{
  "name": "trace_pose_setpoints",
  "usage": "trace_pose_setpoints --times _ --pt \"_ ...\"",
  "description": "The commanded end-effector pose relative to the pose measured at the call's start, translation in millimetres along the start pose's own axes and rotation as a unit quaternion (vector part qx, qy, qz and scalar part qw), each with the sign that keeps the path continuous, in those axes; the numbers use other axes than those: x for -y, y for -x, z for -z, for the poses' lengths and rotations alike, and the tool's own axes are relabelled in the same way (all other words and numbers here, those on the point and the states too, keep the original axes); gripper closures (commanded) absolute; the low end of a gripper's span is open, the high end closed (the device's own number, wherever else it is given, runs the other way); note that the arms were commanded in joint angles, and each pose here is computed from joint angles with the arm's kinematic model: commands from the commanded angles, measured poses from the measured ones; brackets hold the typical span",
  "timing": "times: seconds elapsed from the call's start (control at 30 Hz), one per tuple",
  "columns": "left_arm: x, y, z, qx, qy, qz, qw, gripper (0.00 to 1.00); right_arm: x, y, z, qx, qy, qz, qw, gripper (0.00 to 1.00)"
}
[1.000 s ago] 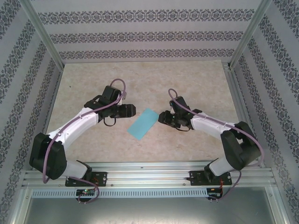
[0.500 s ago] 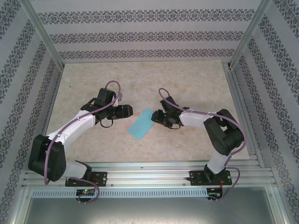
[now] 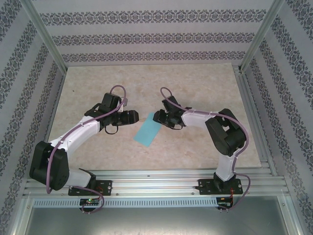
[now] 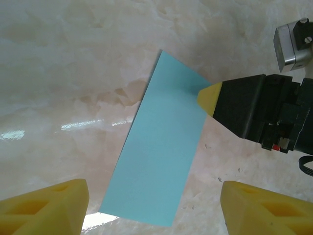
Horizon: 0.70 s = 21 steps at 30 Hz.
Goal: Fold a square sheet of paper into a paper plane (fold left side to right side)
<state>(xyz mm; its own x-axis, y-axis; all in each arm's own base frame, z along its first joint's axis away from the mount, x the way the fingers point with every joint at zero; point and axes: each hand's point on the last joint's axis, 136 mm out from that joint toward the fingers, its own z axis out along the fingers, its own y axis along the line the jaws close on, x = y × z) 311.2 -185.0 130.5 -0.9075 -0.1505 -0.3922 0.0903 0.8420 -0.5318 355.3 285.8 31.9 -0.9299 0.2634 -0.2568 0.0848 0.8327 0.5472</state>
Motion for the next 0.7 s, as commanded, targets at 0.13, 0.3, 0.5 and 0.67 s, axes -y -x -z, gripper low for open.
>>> trace_pose_setpoints --times 0.13,0.3,0.5,0.67 --pt "-6.7 6.6 9.6 0.025 -0.022 0.012 0.999 0.28 -29.4 8.3 -22.7 -0.006 0.046 0.028 0.999 0.53" --pt "-14.1 4.0 12.5 0.026 -0.026 0.026 0.999 0.28 -31.8 11.5 -24.1 -0.002 0.048 0.041 0.998 0.54" --pt "-21.1 2.3 13.9 0.026 -0.02 0.03 0.999 0.28 -37.3 3.1 -36.7 -0.029 0.062 0.052 0.996 0.54" --pt "-25.2 -1.6 14.4 0.02 -0.021 0.031 0.999 0.28 -47.8 -4.7 -52.2 -0.056 0.082 0.08 0.992 0.55"
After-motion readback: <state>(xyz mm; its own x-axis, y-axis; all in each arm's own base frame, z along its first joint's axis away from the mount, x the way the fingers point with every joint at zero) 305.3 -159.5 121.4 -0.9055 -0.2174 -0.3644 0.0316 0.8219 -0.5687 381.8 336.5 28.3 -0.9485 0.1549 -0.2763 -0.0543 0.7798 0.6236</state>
